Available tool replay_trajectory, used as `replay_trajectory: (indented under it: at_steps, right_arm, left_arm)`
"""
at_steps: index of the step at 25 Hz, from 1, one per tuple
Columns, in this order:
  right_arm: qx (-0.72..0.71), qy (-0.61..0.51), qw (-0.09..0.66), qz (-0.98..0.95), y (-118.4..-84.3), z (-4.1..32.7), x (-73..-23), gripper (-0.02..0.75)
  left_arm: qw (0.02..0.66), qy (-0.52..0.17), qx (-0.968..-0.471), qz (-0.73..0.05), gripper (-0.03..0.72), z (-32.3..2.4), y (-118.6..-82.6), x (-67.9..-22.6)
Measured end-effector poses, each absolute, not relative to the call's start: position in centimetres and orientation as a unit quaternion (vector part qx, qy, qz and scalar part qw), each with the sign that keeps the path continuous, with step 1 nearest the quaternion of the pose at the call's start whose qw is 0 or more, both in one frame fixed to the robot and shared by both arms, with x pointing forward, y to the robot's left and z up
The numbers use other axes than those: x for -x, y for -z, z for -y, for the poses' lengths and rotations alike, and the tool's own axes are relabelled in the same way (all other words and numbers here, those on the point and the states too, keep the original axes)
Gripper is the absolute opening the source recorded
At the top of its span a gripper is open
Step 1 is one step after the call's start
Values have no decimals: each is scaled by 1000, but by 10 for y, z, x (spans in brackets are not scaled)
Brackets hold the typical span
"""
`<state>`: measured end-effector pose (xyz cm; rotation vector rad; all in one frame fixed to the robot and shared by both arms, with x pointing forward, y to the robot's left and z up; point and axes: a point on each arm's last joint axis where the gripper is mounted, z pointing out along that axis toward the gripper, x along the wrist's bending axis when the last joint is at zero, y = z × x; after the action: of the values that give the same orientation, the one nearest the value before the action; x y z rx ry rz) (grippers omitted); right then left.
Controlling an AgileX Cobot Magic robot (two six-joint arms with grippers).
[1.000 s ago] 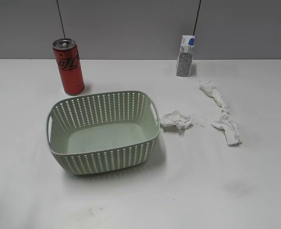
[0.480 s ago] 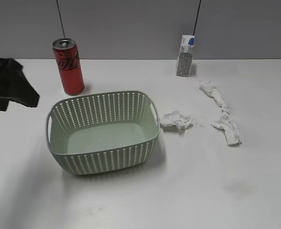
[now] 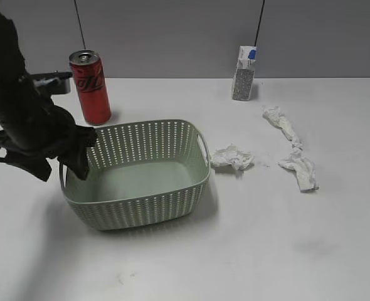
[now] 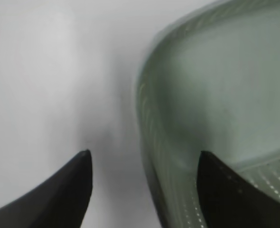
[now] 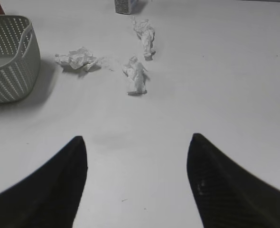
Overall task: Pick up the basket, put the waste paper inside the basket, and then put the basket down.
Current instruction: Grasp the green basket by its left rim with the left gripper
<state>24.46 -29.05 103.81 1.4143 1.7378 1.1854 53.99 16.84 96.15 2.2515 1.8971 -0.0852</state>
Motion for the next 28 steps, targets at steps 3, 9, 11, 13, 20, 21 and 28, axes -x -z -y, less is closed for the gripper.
replay_trajectory:
  at_steps: [3,9,11,13,20,21,28]
  right_arm:
    - [-532,-447,298,-654,-1038,290,-245,499]
    - [-532,-447,298,-654,-1038,290,-245,499]
    - [-532,-447,298,-654,-1038,290,-245,499]
    - [-532,-448,298,-654,-1038,290,-245,499]
    - [-536,-441,299,-655,-1038,291,-247,499]
    - [-541,-433,295,-658,-1038,291,-250,499]
    - [-581,-352,234,-696,-1047,281,-297,499]
  left_arm:
    - [82,37,-757,-647,510,-167,-944,-544]
    - [100,43,-742,-661,378,-162,-933,-550]
    - [106,42,-740,-663,287,-161,-933,-551]
    - [108,41,-739,-663,205,-161,-934,-551]
    - [102,42,-742,-661,2,-162,-933,-551]
    - [98,41,-744,-660,-1,-162,-933,-550]
    - [113,10,-756,-645,-1,-168,-956,-547]
